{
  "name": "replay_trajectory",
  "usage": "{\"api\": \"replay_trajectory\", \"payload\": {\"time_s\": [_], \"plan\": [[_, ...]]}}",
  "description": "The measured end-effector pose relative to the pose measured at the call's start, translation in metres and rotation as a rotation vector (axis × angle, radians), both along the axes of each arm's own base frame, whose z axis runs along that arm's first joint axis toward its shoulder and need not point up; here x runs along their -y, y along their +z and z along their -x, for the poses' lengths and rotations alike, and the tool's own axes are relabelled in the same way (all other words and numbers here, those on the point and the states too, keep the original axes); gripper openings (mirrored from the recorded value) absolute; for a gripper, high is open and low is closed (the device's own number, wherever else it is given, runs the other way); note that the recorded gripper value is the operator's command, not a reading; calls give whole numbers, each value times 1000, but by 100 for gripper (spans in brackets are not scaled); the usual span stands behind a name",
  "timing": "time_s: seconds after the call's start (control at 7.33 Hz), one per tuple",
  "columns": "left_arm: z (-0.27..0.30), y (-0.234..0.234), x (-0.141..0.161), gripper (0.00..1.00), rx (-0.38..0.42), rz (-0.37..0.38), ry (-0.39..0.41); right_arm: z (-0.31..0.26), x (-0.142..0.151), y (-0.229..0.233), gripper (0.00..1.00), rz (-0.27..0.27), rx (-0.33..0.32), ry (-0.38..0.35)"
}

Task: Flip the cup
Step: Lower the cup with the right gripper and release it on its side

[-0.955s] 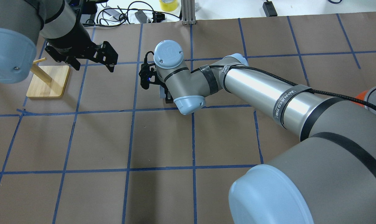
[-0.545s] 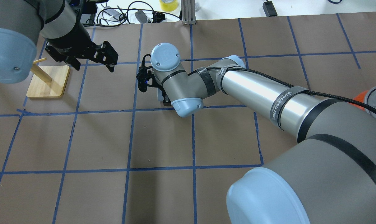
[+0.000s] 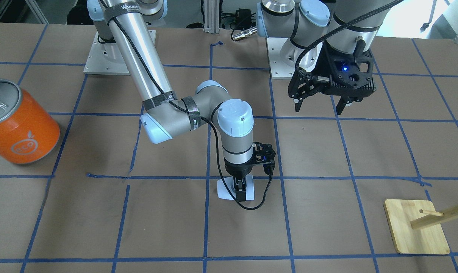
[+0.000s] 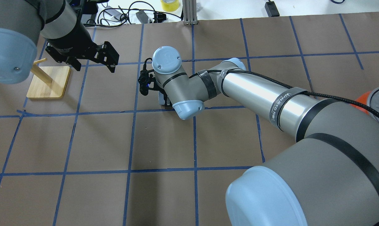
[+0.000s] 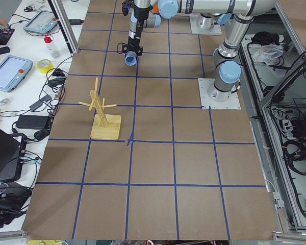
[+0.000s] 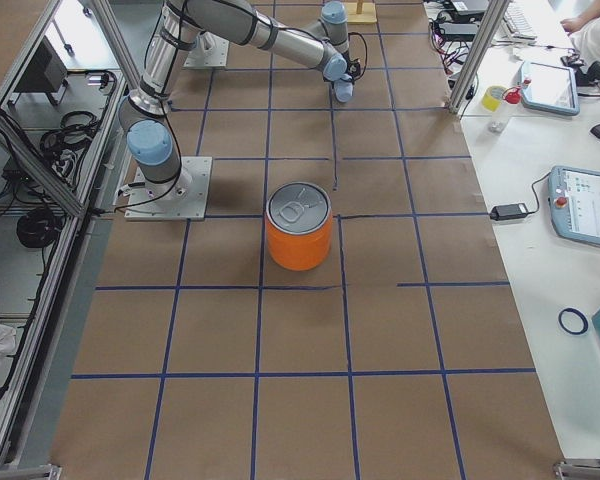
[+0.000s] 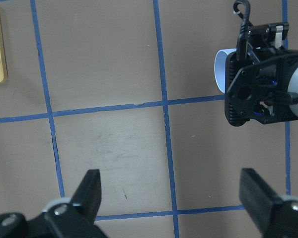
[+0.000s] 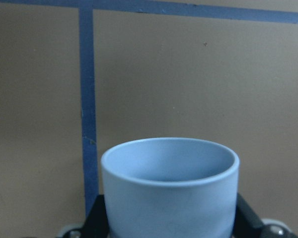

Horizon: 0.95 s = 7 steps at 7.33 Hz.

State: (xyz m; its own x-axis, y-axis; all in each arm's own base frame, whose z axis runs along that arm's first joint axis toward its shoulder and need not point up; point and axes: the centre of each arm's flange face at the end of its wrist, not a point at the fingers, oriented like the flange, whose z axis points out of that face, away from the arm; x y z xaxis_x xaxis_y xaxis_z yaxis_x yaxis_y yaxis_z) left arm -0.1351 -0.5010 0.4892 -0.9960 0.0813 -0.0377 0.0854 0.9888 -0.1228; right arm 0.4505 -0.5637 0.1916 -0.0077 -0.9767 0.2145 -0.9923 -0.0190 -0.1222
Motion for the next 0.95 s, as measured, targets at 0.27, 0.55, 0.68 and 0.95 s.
{"api": "replay_trajectory", "payload": {"time_s": [0.27,0.55,0.68,0.95], "plan": [[0,0,0,100,-1,1,1,-2,-1,-2,100,2,-6,1],[-1,0,1,100,-3,6,2,-9,-5,4,100,15,-1,5],[-1,0,2,100,-6,8,4,-11,-6,17,100,29,10,-3],[-2,0,2,100,-7,9,6,-7,-9,51,100,39,31,-49]]}}
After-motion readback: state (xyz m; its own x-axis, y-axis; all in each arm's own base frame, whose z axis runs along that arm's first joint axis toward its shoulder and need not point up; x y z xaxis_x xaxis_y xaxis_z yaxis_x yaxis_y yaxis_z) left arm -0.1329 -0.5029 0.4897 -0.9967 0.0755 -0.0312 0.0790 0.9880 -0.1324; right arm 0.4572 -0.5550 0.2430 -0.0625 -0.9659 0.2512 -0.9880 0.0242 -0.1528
